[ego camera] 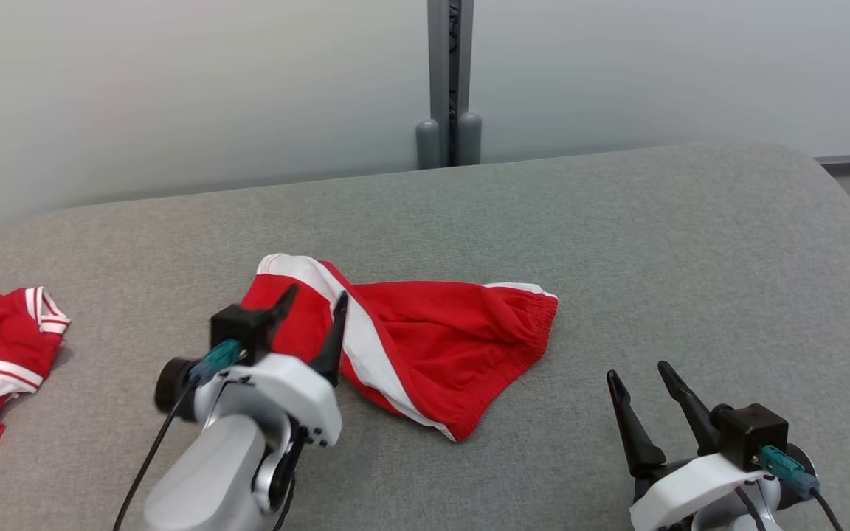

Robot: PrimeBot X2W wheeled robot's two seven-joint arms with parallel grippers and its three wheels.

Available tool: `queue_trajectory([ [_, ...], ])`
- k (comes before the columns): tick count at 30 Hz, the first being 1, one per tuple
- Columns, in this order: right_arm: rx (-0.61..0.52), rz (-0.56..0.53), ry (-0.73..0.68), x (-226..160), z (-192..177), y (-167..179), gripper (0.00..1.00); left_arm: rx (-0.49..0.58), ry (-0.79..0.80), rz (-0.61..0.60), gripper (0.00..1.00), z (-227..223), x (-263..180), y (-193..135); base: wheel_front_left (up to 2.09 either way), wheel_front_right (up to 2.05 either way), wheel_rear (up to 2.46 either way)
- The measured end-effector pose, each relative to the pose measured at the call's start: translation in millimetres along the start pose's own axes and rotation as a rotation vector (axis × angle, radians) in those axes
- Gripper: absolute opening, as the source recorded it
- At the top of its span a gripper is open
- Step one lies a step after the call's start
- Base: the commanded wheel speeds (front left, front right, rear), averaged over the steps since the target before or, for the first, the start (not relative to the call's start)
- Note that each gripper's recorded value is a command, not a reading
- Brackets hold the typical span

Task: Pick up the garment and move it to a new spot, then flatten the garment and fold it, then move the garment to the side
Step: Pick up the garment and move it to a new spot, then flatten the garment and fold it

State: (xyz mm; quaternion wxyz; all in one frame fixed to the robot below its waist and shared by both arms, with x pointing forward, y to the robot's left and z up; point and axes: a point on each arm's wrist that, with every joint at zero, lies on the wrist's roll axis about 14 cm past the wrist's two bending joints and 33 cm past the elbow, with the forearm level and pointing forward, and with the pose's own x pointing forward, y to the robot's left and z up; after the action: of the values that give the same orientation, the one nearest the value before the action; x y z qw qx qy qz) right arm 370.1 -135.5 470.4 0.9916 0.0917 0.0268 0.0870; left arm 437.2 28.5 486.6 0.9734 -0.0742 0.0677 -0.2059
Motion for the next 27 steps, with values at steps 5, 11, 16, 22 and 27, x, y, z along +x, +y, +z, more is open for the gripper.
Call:
queue_trajectory([
  [5, -0.002, 0.023, -0.005, 2, 1, 8, 1.0, -0.003, -0.012, 0.121, 1.0, -12, -34, 37, 0.0, 0.0, 0.0],
  [11, -0.005, 0.046, -0.011, -1, 3, 16, 1.0, 0.013, -0.008, 0.255, 1.0, -28, -78, 73, 0.0, 0.0, 0.0],
  [16, -0.005, 0.062, -0.013, -4, 3, 22, 1.0, 0.032, -0.026, 0.349, 1.0, -33, -111, 92, 0.0, 0.0, 0.0],
  [22, 0.0, 0.085, 0.003, -9, -3, 30, 1.0, 0.023, -0.021, 0.451, 1.0, -46, -149, 104, 0.0, 0.0, 0.0],
  [27, 0.004, 0.088, 0.016, -11, -7, 32, 1.0, 0.014, -0.002, 0.5, 1.0, -57, -169, 107, 0.0, 0.0, 0.0],
])
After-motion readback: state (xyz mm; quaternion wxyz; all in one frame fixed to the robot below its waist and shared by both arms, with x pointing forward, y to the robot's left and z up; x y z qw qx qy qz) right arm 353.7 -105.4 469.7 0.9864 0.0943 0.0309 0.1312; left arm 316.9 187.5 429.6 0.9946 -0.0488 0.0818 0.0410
